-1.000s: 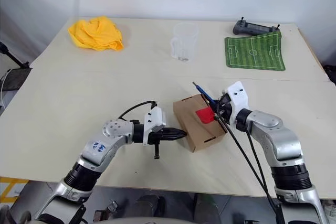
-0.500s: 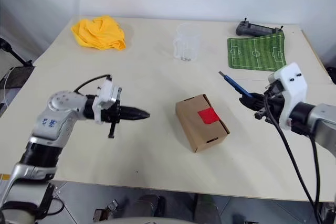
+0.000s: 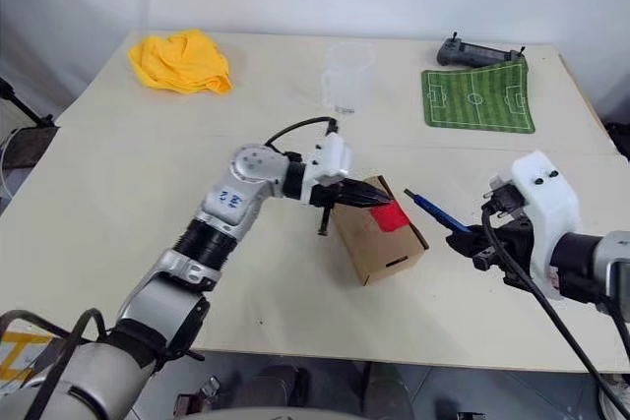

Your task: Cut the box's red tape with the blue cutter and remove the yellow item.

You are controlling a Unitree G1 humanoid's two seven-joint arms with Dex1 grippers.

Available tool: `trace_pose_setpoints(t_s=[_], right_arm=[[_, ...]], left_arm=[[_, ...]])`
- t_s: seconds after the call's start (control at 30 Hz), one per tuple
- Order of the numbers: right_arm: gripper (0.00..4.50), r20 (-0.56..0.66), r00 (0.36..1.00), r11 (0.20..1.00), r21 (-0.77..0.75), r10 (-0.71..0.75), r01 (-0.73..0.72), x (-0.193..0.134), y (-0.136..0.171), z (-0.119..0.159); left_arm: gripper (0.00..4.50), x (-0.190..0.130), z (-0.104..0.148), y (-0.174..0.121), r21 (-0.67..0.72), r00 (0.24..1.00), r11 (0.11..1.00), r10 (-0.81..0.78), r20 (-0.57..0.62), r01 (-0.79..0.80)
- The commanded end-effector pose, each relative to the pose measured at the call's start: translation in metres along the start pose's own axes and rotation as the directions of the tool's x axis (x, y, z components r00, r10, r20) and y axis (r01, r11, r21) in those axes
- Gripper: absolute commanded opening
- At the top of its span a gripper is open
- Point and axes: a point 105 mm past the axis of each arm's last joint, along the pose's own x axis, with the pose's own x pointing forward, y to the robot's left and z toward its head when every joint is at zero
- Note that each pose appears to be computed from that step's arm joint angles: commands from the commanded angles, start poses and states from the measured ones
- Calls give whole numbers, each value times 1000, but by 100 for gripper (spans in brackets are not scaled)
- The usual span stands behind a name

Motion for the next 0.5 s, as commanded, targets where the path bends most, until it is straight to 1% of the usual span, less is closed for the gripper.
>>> trace_pose_setpoints(t_s=[0.03, 0.1, 0.2, 0.27, 0.33, 0.5], right_arm=[[18, 103, 995, 1000, -16, -12, 14, 3, 8, 21], [18, 107, 994, 1000, -11, -22, 23, 5, 8, 22], [18, 114, 993, 999, -7, -30, 31, 5, 8, 23], [18, 132, 991, 1000, -2, -25, 26, 6, 8, 27], [18, 137, 990, 1000, -4, -14, 14, 7, 9, 30], [18, 106, 994, 1000, -11, 14, -13, 9, 10, 27]], left_arm=[[0, -2, -7, 3, 12, 998, 1000, 25, -50, -24], [0, -5, -13, 4, 21, 996, 999, 39, -86, -37], [0, -6, -14, 4, 20, 994, 999, 49, -99, -48], [0, -16, -19, 8, 19, 989, 996, 84, -125, -82], [0, -28, -26, 11, -13, 982, 993, 112, -149, -115], [0, -29, -26, 3, -36, 986, 996, 78, -145, -84]])
